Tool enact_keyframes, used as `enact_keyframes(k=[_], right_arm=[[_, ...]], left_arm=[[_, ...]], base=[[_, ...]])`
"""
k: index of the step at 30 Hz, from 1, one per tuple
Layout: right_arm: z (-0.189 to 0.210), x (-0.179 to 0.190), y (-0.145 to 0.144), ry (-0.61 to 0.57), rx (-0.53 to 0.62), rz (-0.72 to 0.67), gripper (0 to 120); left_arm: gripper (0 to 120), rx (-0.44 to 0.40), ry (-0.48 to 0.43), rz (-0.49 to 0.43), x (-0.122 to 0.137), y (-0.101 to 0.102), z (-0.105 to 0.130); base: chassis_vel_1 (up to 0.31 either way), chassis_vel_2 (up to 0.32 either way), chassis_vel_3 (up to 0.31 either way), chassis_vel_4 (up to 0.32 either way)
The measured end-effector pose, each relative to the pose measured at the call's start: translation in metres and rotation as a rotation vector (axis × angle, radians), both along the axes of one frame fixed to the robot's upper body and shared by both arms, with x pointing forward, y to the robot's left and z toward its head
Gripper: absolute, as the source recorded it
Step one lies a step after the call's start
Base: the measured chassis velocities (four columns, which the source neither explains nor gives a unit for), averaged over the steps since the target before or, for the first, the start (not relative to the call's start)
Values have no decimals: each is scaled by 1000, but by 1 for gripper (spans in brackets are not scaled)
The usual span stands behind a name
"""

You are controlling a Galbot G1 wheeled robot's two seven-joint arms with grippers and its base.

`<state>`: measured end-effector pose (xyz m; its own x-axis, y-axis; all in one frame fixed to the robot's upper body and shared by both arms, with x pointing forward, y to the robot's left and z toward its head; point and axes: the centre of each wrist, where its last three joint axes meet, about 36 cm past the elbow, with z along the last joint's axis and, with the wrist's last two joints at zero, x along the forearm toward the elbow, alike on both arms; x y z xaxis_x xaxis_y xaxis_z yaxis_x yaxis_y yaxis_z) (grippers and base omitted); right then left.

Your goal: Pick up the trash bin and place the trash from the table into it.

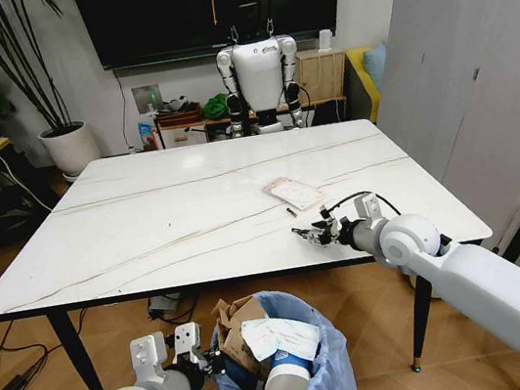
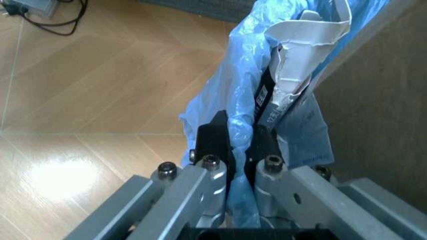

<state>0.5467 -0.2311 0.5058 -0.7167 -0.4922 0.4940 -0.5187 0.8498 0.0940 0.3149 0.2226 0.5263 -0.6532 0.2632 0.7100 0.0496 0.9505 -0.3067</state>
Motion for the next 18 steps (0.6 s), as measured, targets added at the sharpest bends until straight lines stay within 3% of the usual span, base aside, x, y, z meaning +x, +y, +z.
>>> enact_keyframes(k=[11,18], right_arm=[[-1,-3,6,-3,-7,-3,1],[6,-7,9,-17,7,-7,0]], left_arm=[[0,3,-2,3,0,1,0],[0,-1,-3,1,0,0,0]], base=[[0,0,0,0],[0,0,0,0]])
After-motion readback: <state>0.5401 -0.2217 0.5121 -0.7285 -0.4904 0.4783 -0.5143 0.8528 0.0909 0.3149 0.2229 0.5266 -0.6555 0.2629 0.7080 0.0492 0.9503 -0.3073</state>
